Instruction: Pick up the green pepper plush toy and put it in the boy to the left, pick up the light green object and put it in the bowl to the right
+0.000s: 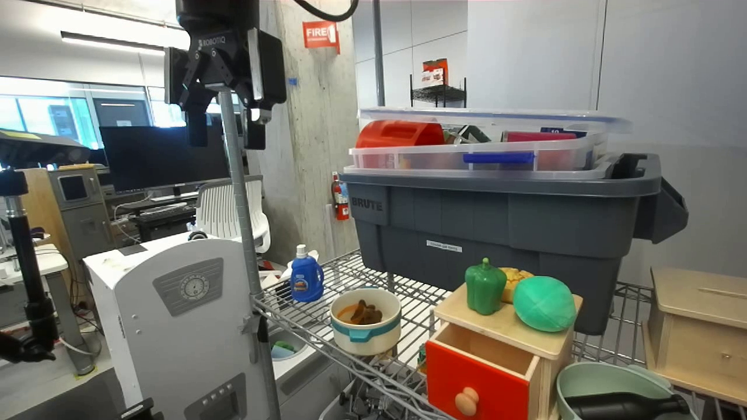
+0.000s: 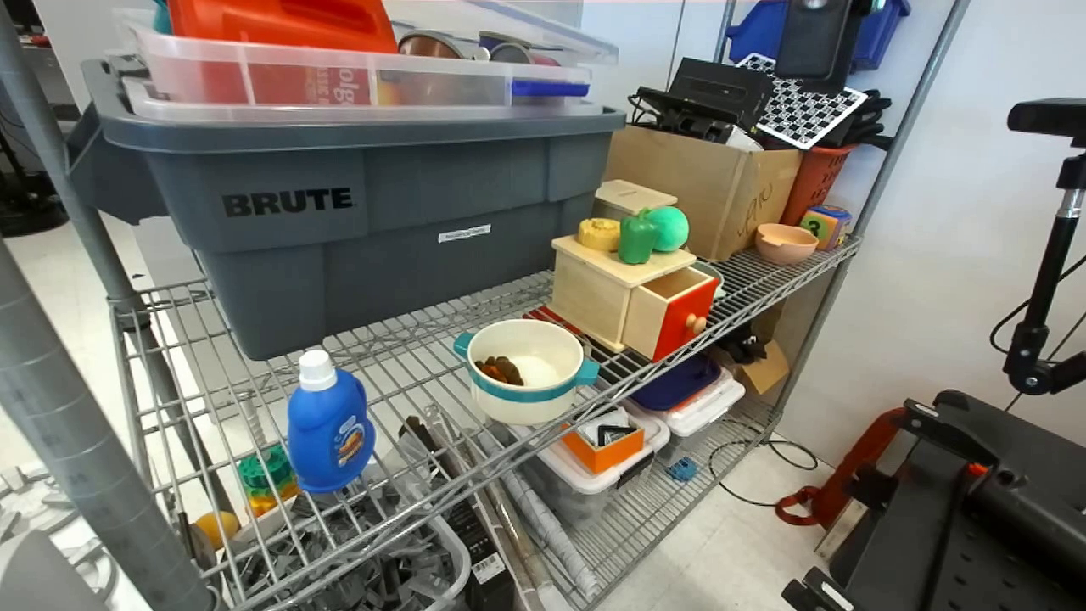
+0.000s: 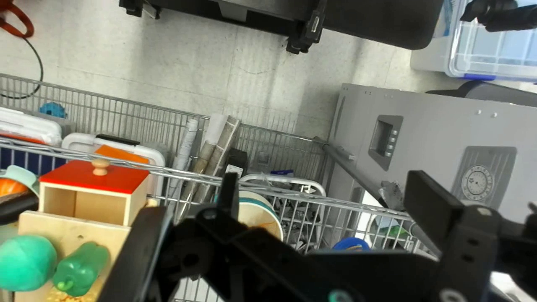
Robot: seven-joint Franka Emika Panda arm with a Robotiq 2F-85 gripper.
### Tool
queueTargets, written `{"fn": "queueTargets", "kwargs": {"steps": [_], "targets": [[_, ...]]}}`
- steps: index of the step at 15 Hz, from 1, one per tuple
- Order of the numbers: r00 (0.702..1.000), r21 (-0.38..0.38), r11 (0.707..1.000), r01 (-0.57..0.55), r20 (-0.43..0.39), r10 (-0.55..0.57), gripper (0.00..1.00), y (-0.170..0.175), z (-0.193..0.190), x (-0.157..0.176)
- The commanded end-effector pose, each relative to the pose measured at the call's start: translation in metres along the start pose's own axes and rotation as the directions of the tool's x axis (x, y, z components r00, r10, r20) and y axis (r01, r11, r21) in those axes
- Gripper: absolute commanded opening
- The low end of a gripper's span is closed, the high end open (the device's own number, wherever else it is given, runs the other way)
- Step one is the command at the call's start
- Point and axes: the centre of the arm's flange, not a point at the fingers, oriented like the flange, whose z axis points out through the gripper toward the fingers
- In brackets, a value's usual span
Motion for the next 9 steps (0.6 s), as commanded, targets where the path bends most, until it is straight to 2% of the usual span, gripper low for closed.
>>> {"fn": "queueTargets", "kwargs": {"steps": [1,4,9], "targets": [[0.997,-0.063,0.995,-0.076,-0.010,0.076,1.00,0.012,-0.014,-0.004],[0.991,-0.123,0.983,-0.135,-0.016,0.134,1.00,0.020,-0.016,-0.005],[0.985,-0.139,0.975,-0.173,-0.013,0.172,1.00,0.026,-0.014,-0.001]]}}
